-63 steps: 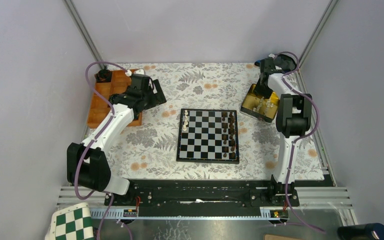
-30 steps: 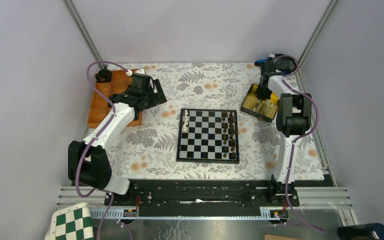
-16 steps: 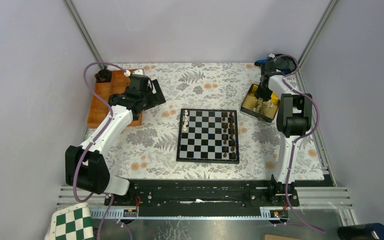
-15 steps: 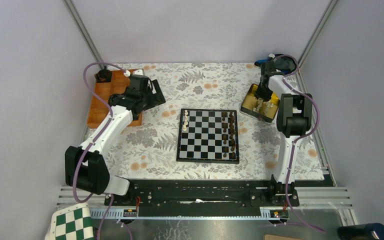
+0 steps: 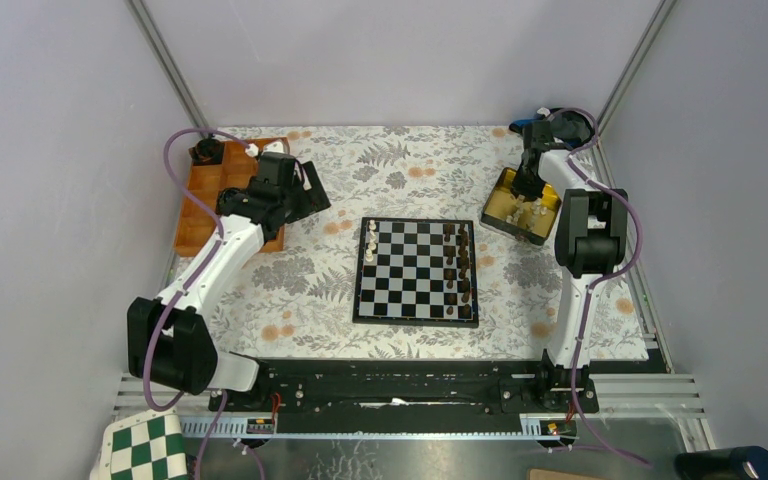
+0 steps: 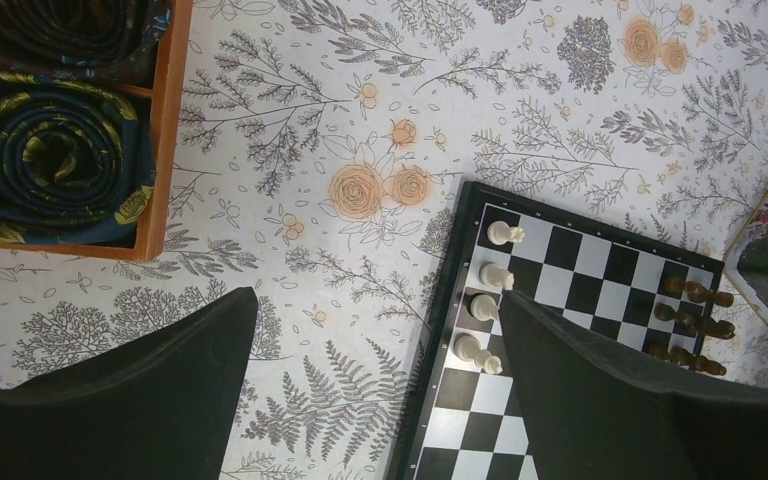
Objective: Set up the chess pieces on the board
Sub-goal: Pick up the chess piece from the storage box.
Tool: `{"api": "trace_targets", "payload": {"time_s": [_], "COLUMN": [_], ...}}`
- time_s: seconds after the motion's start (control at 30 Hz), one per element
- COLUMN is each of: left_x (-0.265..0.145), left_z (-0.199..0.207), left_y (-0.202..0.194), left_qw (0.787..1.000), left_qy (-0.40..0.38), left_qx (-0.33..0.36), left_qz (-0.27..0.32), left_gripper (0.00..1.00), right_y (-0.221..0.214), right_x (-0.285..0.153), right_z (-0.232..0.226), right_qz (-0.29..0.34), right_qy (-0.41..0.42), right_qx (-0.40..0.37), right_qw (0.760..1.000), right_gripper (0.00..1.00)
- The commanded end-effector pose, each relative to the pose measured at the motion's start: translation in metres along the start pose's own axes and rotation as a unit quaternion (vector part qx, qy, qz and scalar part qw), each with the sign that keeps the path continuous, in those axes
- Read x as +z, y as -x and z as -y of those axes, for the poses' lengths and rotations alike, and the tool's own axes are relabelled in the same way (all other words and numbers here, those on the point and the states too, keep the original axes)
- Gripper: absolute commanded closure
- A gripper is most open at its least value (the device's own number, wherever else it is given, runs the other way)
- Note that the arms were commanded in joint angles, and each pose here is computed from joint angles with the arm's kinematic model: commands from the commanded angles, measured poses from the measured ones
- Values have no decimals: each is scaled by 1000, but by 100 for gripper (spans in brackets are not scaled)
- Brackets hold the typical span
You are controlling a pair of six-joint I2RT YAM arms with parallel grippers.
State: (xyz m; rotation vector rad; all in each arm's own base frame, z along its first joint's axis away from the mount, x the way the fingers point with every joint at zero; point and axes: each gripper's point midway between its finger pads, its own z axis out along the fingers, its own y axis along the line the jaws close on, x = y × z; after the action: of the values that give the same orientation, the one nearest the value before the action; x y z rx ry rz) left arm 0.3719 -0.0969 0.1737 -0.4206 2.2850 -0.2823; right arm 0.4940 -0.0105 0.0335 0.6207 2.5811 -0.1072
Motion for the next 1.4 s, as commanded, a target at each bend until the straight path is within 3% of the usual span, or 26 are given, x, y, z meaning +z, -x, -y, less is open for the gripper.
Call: {"api": "trace_targets", "payload": {"time_s": [0.0, 0.3, 0.7, 0.87, 1.17, 1.37], "left_x": [-6, -7, -8, -10, -19, -27], "left_z": [6, 5, 4, 4, 0, -2], "left_y": [5, 3, 1, 2, -1, -2], "left_qw": [1000, 1000, 1000, 1000, 1000, 1000], "left_qy": [-12, -11, -10, -11, -10, -13], "left_qx": [-7, -7, -7, -7, -3, -2], "left_qz": [17, 16, 16, 18, 21, 27], "left_gripper": [1, 1, 1, 1, 1, 1], "right_y": [13, 7, 13, 23, 33, -1], "right_x": [-25, -21, -31, -46, -104, -149], "right_z": [-7, -6, -8, -16, -60, -122], "right_qz": [20, 12, 26, 42, 93, 103], "right_qy": [23, 21, 22, 28, 61, 106], "right_qx": [-3, -5, -10, -20, -61, -130], "right_qw": [1000, 1000, 999, 999, 992, 980], "right_gripper": [72, 75, 100, 100, 100, 100]}}
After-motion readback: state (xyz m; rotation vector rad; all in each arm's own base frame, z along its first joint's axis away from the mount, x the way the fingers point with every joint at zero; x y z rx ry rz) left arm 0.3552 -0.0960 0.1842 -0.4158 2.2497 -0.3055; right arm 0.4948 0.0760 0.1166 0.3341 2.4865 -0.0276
